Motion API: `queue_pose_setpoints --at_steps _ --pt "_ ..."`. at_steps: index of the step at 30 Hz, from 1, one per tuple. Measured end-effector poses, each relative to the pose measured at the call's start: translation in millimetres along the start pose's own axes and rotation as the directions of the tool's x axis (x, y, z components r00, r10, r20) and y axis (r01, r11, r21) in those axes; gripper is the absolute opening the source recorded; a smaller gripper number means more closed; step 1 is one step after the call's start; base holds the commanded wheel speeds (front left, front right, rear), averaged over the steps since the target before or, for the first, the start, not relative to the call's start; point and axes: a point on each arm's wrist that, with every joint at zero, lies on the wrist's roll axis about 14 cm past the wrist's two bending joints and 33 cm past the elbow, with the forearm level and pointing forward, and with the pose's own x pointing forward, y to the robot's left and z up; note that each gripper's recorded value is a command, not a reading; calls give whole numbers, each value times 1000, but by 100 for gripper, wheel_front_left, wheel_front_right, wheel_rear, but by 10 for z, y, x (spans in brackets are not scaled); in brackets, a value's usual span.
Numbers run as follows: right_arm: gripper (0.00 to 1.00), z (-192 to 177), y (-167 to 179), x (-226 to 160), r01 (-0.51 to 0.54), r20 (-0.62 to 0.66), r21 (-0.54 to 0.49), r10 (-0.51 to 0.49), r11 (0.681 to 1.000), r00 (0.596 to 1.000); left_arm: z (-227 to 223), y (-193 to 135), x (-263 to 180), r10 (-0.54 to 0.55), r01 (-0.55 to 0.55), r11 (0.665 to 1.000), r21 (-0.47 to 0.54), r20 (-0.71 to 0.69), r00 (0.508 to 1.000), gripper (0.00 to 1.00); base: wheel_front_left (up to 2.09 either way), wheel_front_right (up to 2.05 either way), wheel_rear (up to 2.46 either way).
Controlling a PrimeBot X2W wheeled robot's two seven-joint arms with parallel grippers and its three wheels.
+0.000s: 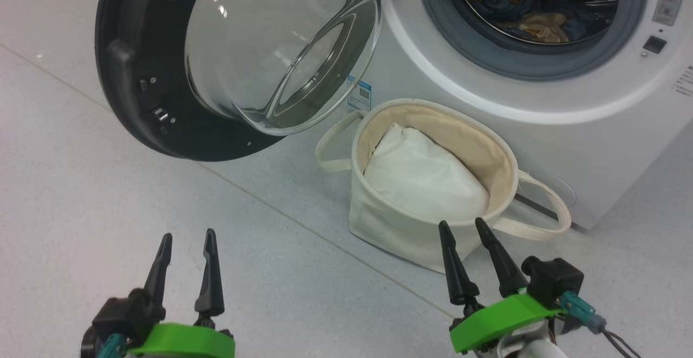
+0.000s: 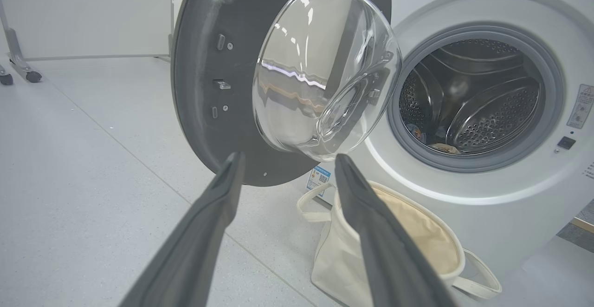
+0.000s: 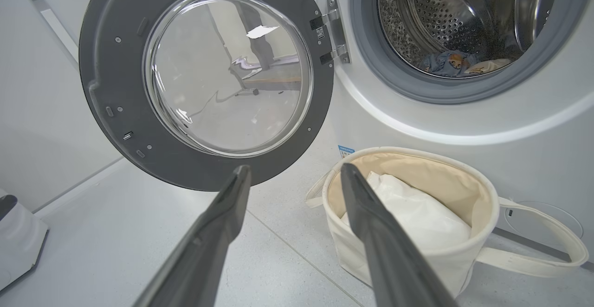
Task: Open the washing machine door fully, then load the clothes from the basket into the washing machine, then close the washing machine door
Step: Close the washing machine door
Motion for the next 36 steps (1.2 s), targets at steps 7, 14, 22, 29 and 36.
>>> queue_pose_setpoints --at_steps 7,14,22,29,36 --pt "100 -7 -10 -3 3 -1 3 -3 1000 1000 17 42 11 13 -13 1000 0 5 1000 100 0 0 0" --pt "100 -13 -35 -11 11 -1 13 -11 1000 1000 26 34 30 -2 2 997 -77 7 1000 0 0 0 0" --pt "100 -77 -92 -6 22 -15 29 -22 999 1000 196 460 111 105 -84 959 -269 63 992 0 0 0 0" --pt "100 -142 -170 37 28 -26 29 -27 999 999 654 666 392 173 -84 923 -376 209 963 0 0 0 0" --pt "100 -222 -261 101 28 -40 15 -28 999 999 1136 1114 827 245 -8 718 -696 242 939 0 0 0 0"
